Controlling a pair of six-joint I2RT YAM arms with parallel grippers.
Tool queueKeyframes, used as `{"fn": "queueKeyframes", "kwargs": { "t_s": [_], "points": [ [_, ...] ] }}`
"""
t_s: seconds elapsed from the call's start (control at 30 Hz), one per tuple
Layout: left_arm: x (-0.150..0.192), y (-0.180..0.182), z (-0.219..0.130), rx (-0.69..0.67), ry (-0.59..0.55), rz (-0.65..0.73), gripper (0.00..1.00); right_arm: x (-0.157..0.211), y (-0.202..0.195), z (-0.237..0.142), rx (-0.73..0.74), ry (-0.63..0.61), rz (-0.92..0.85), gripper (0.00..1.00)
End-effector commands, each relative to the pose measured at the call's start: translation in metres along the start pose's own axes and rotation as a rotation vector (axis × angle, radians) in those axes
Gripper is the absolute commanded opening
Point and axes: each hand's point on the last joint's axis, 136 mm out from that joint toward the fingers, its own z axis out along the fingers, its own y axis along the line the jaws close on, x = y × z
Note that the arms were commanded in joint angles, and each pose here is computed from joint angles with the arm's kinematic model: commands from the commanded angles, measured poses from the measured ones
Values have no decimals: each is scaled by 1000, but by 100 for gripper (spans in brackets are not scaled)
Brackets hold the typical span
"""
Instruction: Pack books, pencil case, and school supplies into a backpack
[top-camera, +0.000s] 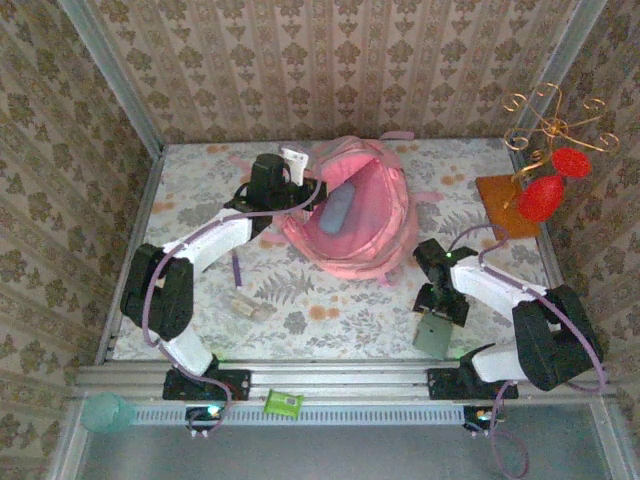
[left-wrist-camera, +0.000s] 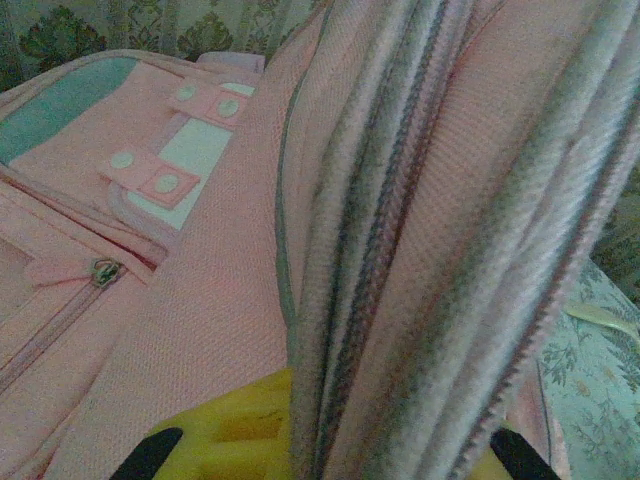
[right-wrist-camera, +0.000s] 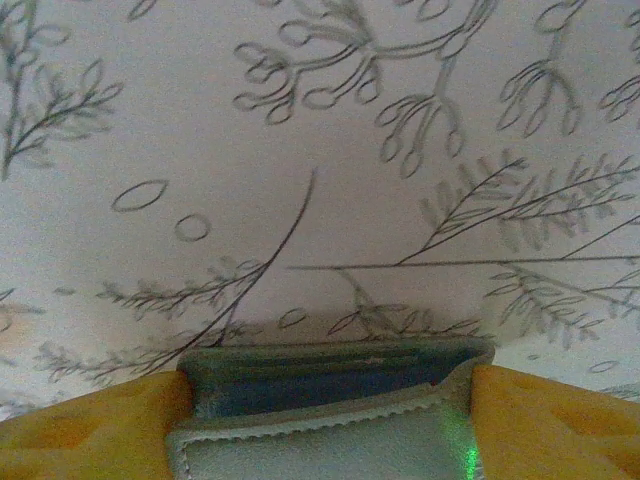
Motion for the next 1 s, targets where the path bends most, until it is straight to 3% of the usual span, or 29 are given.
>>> {"fn": "queueKeyframes", "kwargs": {
  "t_s": [0.0,0.13,0.3,0.43,0.57,0.73,0.97],
  "points": [
    [-49,-25,-14,101,-166,54,0,5,45,1,-183,30,26,70],
    [-47,-24,-10,109,-161,41,0,-18,89,-18,-296,-64,26,65],
    [-45,-23,-8,110,-152,31,0,-50,127,-37,-311,-170,-61,66],
    [-41,-21,-8,97,-135,32,0,-64,117,-43,-208,-239,-137,86],
    [-40,-18,-9,78,-131,36,0,-56,101,-57,-140,-302,-183,100],
    [-40,-17,-8,71,-128,39,0,-18,111,-48,-215,-272,-170,100],
    [-37,-16,-8,65,-112,33,0,4,111,-18,-173,-262,-183,100]
  ]
}}
